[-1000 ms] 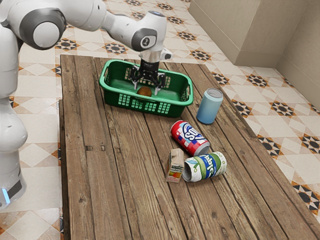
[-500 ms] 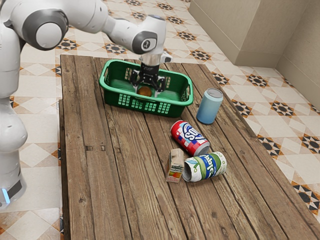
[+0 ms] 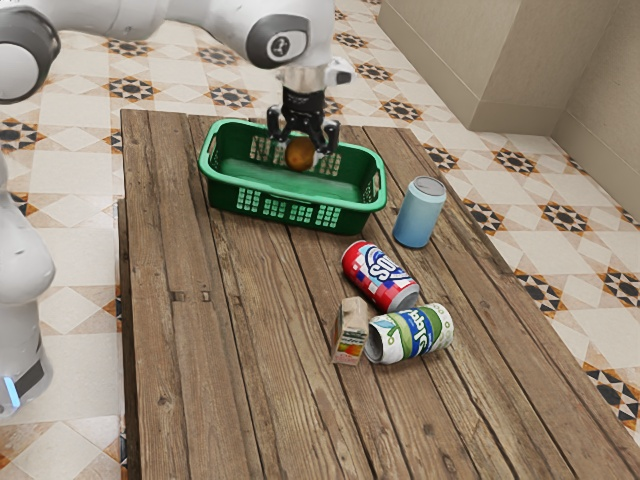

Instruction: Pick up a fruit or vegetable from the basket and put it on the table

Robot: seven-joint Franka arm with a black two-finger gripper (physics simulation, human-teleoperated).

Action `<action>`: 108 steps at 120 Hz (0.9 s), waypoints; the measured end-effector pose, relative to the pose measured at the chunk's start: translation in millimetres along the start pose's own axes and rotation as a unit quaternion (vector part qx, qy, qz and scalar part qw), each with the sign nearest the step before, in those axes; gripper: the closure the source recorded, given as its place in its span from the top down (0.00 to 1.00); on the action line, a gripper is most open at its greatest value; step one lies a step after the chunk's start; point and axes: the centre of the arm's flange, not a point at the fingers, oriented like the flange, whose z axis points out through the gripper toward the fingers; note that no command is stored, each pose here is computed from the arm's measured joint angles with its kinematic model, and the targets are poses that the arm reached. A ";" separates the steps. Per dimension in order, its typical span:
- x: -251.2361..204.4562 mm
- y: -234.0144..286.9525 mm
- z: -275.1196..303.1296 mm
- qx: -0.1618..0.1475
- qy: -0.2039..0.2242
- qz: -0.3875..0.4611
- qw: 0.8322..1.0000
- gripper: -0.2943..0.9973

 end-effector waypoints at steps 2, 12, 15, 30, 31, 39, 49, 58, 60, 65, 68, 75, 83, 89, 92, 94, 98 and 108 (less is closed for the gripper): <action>-5.7 5.5 -2.3 0.001 0.000 0.008 1.000 0.44; -26.8 27.4 -3.3 0.009 -0.006 0.037 0.999 0.43; -31.7 32.5 -2.6 0.011 -0.008 0.044 0.999 0.43; -55.3 52.3 3.9 0.021 -0.018 0.074 0.997 0.43; -57.0 52.8 4.7 0.022 -0.019 0.075 0.997 0.43; -69.7 59.5 8.0 0.027 -0.023 0.087 0.996 0.43; -78.2 65.7 10.9 0.030 -0.026 0.098 0.994 0.43; -86.2 74.7 14.8 0.033 -0.029 0.110 0.993 0.43; -88.1 76.8 15.8 0.033 -0.030 0.113 0.993 0.43; -91.6 80.3 17.7 0.034 -0.031 0.118 0.992 0.43; -93.0 81.7 18.4 0.034 -0.032 0.120 0.992 0.43; -94.7 83.4 19.1 0.035 -0.033 0.122 0.991 0.43; -98.4 87.0 20.2 0.035 -0.034 0.128 0.991 0.50; -104.0 92.4 21.5 0.034 -0.035 0.135 0.990 0.58; -106.0 94.1 21.7 0.034 -0.036 0.138 0.989 0.61; -106.9 94.9 21.7 0.033 -0.036 0.139 0.989 0.63; -108.0 95.8 21.6 0.033 -0.037 0.140 0.989 0.66; -109.2 97.0 21.2 0.031 -0.038 0.143 0.989 0.71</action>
